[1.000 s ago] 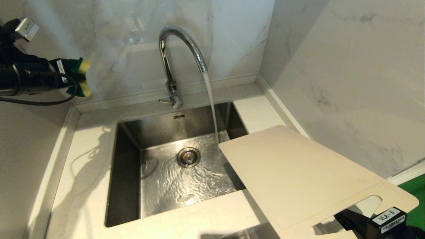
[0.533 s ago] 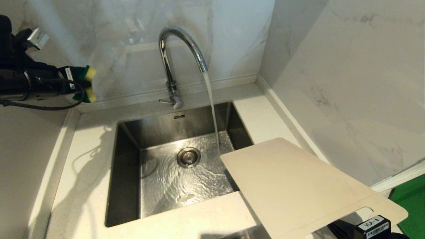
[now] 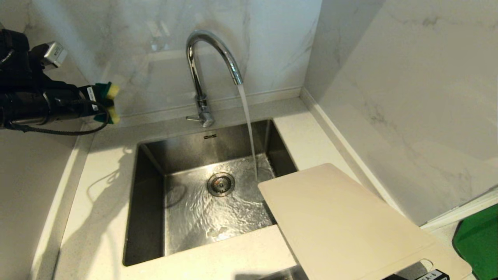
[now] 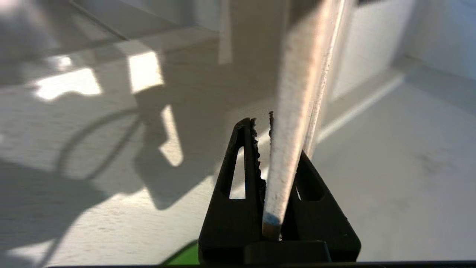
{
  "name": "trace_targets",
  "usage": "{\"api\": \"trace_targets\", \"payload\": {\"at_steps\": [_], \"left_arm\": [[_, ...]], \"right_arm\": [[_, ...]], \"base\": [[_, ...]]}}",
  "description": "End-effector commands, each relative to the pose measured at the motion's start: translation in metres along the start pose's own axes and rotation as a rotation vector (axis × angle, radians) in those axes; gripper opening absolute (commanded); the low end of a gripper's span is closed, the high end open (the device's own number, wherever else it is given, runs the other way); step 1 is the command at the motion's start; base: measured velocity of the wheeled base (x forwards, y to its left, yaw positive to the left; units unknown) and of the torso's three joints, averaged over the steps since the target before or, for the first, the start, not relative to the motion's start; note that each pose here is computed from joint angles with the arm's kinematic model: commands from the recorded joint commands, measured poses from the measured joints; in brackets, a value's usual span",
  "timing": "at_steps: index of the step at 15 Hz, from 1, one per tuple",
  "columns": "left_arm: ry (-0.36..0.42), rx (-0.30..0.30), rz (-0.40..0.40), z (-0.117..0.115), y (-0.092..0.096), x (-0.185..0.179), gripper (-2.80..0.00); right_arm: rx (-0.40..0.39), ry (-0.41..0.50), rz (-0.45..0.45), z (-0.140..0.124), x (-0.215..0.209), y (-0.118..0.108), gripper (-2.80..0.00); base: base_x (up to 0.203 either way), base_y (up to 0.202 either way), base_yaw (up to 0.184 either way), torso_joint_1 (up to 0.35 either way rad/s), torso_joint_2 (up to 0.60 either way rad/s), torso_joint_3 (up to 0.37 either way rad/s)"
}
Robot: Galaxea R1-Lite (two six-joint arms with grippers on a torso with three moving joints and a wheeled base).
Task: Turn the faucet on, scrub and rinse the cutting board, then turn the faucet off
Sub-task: Put down the cutting board
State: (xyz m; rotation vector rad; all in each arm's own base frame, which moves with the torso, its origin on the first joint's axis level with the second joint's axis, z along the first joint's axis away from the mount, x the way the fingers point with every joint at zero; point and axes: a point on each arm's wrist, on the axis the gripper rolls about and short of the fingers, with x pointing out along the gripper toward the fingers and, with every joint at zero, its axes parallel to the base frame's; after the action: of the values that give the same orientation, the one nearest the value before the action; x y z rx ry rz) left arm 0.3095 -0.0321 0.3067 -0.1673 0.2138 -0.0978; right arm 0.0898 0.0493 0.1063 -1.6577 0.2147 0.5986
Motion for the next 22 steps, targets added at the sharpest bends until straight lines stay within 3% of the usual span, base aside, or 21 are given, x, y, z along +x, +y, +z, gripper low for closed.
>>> {"api": "trace_targets", "payload": {"at_steps": [1,9,16,22], "left_arm": [[-0.018,0.000,-0.007,-0.003,0.001,0.013,-2.80],[0.026,-0.008,-0.003,-0.039,0.016,0.082,-2.80],[0.018,-0.009,-0.003,-0.043,0.019,0.120,-2.80],[0.016,-0.007,-0.002,-0.033,0.016,0.121,-2.80]], "right_arm": [[-0.015,-0.006,0.071,0.002,0.008,0.006,-2.80],[0.003,-0.098,0.302,0.011,0.032,0.023,-2.80],[0.088,-0.217,0.583,0.019,0.053,0.047,-2.80],[0.138,-0.264,0.671,0.021,0.075,0.047,-2.80]], "base": [[0.000,0.000,0.000,0.000,0.00,0.000],[0.000,0.000,0.000,0.000,0.00,0.000],[0.000,0.000,0.000,0.000,0.00,0.000],[0.000,0.000,0.000,0.000,0.00,0.000]]}}
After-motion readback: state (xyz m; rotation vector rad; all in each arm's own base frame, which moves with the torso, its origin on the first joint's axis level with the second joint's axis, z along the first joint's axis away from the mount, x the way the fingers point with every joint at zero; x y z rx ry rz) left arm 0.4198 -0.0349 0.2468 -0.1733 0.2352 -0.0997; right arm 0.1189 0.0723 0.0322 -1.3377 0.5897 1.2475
